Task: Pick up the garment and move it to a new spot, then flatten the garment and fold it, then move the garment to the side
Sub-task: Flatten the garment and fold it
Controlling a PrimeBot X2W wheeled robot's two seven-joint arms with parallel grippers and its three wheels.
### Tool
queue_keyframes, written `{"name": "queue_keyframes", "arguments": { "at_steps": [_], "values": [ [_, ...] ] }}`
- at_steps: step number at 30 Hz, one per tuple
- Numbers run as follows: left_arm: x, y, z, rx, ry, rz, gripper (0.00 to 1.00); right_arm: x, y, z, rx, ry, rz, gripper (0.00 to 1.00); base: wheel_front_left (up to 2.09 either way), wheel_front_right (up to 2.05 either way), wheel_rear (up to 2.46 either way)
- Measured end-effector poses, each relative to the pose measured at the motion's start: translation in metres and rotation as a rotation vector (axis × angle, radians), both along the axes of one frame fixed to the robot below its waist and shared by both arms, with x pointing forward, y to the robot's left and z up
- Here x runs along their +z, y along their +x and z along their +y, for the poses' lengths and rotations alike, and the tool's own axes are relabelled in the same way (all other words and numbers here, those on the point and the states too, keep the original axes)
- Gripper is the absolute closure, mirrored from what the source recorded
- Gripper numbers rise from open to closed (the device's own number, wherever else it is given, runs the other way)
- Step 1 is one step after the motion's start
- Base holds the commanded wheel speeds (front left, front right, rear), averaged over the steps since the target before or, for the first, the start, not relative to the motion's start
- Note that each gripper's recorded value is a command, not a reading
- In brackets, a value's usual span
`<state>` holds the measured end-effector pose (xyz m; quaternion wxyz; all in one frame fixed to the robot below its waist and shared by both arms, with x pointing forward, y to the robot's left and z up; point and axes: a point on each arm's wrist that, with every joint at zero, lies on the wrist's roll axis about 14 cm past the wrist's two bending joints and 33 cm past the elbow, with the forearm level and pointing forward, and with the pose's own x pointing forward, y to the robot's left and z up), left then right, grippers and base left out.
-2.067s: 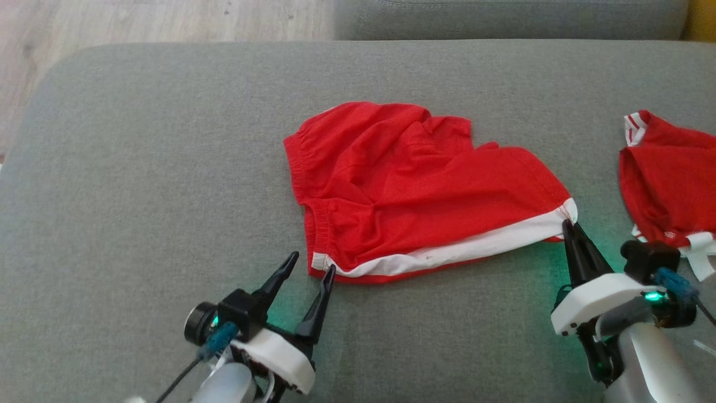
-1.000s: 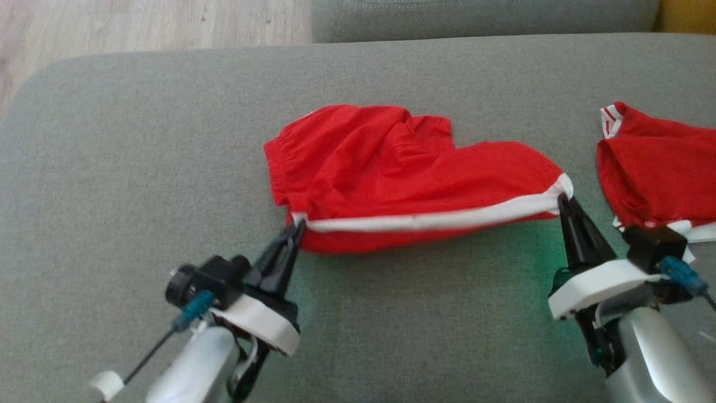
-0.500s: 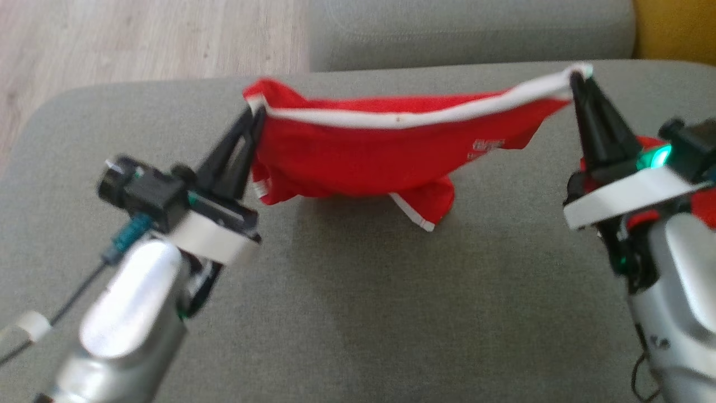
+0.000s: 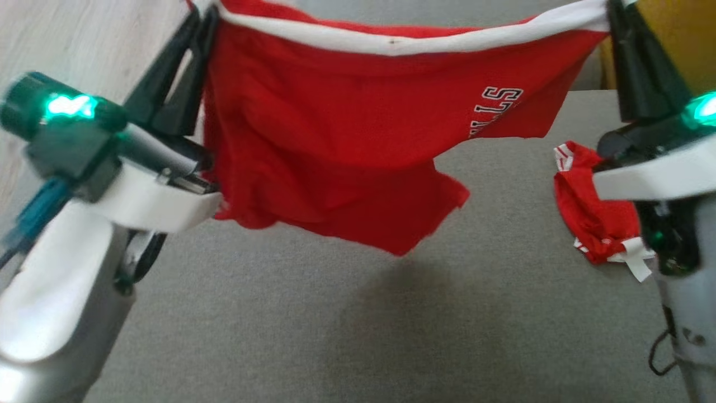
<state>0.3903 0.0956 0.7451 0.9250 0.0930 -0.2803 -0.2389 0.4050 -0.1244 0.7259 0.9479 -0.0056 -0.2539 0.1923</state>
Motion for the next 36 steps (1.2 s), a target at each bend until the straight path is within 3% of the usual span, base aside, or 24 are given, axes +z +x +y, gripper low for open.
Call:
{"name": "queue_keyframes", "arguments": {
  "at_steps": [9, 15, 20, 24, 28, 36],
  "values": [
    [0.039, -0.056, -0.015, -0.063, 0.000, -0.085, 1.00, 0.037, -0.047, -0.018, -0.072, -0.012, -0.100, 1.00, 0.00, 0.00, 0.00],
    [0.033, -0.042, -0.012, -0.058, -0.003, -0.037, 1.00, 0.029, -0.036, -0.021, -0.100, -0.041, -0.050, 1.00, 0.00, 0.00, 0.00],
    [0.005, 0.020, -0.003, -0.041, -0.014, 0.090, 1.00, -0.001, 0.014, -0.027, -0.109, -0.032, 0.092, 1.00, 0.00, 0.00, 0.00],
    [-0.014, 0.082, 0.007, -0.017, -0.013, 0.153, 1.00, -0.005, 0.071, -0.023, -0.097, -0.045, 0.129, 1.00, 0.00, 0.00, 0.00],
    [-0.011, 0.145, 0.015, 0.024, -0.028, 0.131, 1.00, -0.001, 0.131, -0.019, -0.106, -0.111, 0.115, 1.00, 0.00, 0.00, 0.00],
    [-0.002, 0.222, 0.010, 0.041, -0.069, 0.013, 1.00, -0.003, 0.214, -0.034, -0.171, -0.073, 0.050, 1.00, 0.00, 0.00, 0.00]
  ]
}}
